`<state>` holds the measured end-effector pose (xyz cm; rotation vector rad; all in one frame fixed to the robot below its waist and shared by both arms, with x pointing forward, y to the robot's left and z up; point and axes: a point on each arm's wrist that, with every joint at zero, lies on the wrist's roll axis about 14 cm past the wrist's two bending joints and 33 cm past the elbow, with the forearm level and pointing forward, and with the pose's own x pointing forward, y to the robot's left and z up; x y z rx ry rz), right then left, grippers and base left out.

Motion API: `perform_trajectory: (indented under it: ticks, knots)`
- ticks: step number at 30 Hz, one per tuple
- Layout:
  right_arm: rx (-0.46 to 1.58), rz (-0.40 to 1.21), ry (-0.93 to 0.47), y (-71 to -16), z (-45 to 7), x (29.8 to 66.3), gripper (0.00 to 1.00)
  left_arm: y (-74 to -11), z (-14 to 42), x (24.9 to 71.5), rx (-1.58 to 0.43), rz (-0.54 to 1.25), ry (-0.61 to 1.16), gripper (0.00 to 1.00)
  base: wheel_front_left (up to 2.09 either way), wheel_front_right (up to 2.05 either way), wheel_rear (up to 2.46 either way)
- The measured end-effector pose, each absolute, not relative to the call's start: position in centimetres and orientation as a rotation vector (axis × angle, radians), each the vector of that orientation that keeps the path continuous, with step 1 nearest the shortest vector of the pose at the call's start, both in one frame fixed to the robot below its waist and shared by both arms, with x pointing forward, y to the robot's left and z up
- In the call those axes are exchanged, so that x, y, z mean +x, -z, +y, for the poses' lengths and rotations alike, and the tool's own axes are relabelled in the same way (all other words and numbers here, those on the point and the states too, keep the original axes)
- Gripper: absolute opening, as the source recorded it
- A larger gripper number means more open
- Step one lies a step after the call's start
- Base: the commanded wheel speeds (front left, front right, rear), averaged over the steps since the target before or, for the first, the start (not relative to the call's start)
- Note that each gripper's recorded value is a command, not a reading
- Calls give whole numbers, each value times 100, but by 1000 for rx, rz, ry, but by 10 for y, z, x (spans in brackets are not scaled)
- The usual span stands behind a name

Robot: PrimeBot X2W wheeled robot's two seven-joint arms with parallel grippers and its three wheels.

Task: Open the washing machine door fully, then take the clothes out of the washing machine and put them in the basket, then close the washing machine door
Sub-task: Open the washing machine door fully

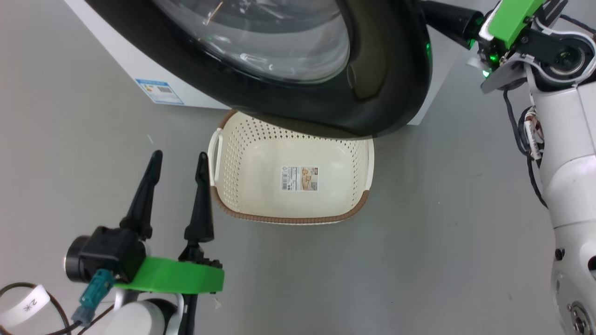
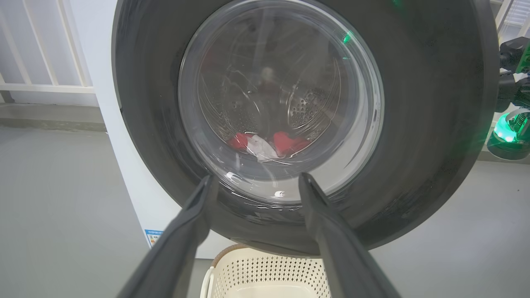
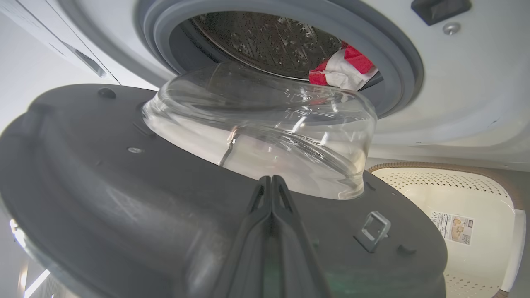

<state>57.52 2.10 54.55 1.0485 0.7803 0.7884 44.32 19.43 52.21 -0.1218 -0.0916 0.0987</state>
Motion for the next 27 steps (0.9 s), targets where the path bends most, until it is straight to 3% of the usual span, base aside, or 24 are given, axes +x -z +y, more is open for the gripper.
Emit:
perform_trajectory:
  ticks: [27]
  knots:
    - [997, 865, -980, -557, 59, 484, 0, -557, 223, 386, -110, -138, -194, 100, 0, 0, 0]
